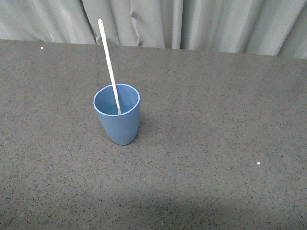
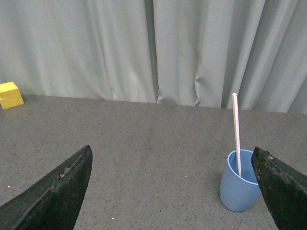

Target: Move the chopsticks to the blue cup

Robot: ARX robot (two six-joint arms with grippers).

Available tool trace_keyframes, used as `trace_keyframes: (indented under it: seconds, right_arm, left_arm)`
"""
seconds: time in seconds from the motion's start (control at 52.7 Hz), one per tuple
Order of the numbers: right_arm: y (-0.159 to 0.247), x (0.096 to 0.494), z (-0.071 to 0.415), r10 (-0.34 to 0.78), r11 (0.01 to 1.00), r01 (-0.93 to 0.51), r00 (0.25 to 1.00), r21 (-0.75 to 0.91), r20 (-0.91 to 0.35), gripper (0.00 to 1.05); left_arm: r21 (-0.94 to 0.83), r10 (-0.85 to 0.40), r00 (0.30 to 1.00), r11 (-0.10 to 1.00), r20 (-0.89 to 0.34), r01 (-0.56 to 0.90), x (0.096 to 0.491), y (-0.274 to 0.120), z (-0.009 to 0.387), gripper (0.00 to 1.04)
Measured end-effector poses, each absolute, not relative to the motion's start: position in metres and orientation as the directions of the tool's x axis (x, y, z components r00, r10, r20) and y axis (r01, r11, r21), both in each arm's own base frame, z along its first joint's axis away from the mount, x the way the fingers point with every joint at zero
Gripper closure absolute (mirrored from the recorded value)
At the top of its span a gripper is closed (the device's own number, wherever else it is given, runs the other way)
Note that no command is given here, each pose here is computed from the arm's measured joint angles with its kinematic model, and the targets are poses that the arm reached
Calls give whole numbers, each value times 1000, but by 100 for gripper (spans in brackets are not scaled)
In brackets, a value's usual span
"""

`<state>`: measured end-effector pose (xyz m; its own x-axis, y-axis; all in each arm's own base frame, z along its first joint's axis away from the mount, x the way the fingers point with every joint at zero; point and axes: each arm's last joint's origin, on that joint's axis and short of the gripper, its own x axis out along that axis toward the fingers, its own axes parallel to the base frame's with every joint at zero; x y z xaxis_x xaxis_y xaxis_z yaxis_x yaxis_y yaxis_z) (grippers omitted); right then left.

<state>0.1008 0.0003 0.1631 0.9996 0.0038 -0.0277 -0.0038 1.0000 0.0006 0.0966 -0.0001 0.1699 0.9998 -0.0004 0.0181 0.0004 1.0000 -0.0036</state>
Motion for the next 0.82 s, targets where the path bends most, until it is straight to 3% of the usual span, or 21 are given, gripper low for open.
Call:
trace_keyframes:
  seconds: [0.247, 0.645, 0.683, 0.816]
  right_arm:
    - [0, 98, 165, 4, 1000, -4, 1000, -1, 2, 102]
    - [0, 98, 165, 4, 1000, -4, 1000, 0, 2, 11]
    - [0, 98, 165, 4, 1000, -4, 1000, 1, 2, 8]
    - [0, 98, 165, 4, 1000, -4, 1000, 0, 2, 9]
  left_arm:
    - [-4, 0, 1000, 1000, 18, 0, 97, 0, 170, 7]
    - [-4, 0, 1000, 1000, 18, 0, 97, 0, 170, 7]
    - [-4, 0, 1000, 1000, 18, 0, 97, 0, 170, 7]
    - [-4, 0, 1000, 1000, 18, 0, 97, 0, 170, 7]
